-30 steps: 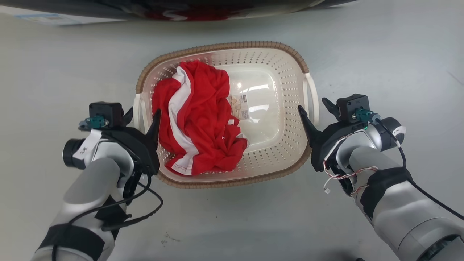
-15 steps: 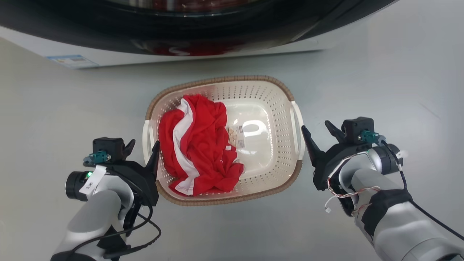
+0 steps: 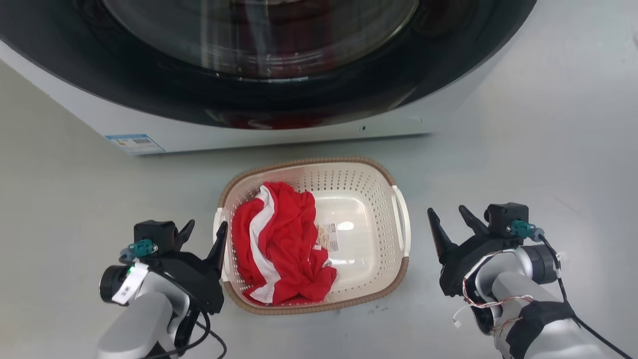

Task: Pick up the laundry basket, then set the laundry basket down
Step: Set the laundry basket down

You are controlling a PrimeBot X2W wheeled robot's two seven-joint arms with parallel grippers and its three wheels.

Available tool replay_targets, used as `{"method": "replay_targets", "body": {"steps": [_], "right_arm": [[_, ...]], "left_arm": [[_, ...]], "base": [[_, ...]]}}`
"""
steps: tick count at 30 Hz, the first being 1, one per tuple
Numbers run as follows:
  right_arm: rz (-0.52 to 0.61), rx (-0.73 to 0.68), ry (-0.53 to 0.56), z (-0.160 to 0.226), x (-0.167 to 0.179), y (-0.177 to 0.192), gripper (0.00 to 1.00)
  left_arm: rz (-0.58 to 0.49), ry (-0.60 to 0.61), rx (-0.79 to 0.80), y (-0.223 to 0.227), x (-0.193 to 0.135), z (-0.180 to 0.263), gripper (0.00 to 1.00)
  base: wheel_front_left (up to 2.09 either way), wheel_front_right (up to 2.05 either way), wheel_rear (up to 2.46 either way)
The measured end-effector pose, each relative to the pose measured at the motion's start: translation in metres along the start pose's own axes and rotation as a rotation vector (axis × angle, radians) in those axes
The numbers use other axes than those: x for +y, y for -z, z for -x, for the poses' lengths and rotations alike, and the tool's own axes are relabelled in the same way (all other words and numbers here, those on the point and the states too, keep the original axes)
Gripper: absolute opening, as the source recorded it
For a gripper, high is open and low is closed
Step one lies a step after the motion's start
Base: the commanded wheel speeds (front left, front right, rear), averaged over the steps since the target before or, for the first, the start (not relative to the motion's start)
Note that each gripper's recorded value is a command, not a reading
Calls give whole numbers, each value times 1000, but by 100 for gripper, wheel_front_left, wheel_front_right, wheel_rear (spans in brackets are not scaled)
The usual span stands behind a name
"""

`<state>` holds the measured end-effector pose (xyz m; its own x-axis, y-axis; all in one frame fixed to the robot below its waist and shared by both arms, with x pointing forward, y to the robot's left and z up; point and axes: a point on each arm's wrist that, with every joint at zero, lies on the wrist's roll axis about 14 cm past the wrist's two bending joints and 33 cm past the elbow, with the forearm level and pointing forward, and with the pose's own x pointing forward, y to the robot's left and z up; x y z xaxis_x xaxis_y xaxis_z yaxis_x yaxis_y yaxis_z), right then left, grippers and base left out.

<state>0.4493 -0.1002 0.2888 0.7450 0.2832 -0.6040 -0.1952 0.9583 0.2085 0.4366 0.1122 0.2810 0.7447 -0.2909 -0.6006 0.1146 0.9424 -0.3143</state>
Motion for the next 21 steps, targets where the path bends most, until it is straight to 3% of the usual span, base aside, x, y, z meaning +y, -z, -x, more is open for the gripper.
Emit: {"method": "replay_targets", "body": {"steps": [21], "right_arm": [[29,-336,8,75,19,-88,100]], "left_arm": [[-90,-31,-348,-81,-14,85,100]], "base": [[0,0,0]]}}
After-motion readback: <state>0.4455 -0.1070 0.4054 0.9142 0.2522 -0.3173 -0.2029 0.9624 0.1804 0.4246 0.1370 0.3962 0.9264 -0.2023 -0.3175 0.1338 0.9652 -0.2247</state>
